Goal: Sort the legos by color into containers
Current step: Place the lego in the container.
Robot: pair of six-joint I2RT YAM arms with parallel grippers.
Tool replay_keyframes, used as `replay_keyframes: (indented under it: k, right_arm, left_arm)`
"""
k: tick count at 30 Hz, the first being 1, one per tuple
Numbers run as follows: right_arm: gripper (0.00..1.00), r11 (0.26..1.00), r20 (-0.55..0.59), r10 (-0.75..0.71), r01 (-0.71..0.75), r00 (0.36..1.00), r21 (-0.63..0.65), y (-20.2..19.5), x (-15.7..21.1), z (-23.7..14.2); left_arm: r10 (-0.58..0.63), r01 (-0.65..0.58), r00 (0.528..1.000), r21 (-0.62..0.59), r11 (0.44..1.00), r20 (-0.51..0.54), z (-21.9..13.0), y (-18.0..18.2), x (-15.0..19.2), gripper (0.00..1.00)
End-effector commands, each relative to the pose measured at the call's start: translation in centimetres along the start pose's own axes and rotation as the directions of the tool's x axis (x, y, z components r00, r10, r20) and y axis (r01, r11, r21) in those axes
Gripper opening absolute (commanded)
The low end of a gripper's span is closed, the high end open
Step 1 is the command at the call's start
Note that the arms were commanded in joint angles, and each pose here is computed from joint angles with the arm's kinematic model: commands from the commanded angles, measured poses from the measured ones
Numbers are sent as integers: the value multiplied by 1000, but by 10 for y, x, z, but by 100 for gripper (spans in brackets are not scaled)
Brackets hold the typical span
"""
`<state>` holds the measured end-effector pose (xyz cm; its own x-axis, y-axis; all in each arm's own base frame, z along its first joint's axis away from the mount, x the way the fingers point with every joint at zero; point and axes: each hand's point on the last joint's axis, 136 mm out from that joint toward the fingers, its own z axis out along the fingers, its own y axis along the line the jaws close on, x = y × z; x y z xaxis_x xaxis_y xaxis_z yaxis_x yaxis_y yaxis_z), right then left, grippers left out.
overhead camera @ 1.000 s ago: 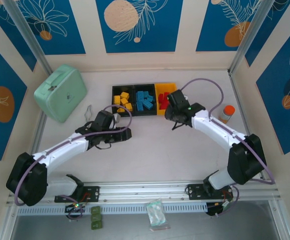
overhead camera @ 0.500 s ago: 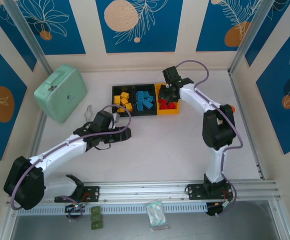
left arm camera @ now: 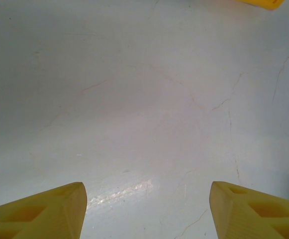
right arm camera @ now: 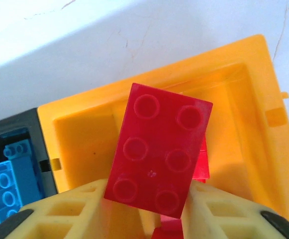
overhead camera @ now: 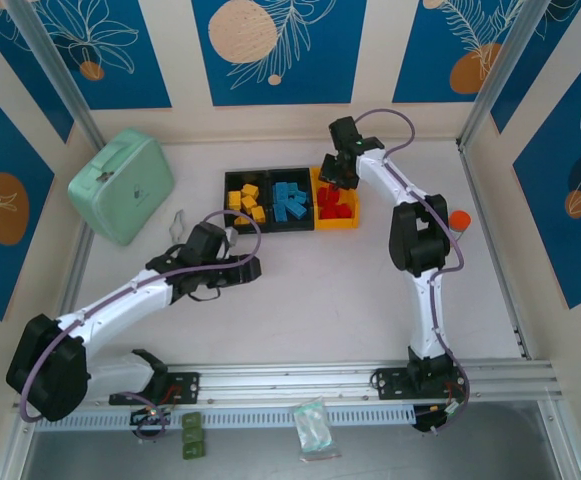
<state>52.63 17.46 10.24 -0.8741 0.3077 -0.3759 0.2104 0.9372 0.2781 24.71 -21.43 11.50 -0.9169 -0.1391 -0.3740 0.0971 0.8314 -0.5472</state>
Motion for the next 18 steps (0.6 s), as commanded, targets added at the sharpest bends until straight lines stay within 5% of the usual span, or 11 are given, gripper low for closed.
replay_keyframes:
  k: [1,9,18]
  right_arm:
    - [49,1000,-33,5,-4,999,16,-2,5,-5]
    - [55,998,54,-28,31,998,-47,11,9,-62]
    - [64,985,139,-64,84,988,-148,-10,64,-121]
  left_arm:
    - [14,-14,1000,-19,1000,-1,-4,4,5,66]
    - [22,-21,1000,-31,999,21,-8,4,0,66]
    - [61,-43,991,-149,988,117,-32,26,-25,75]
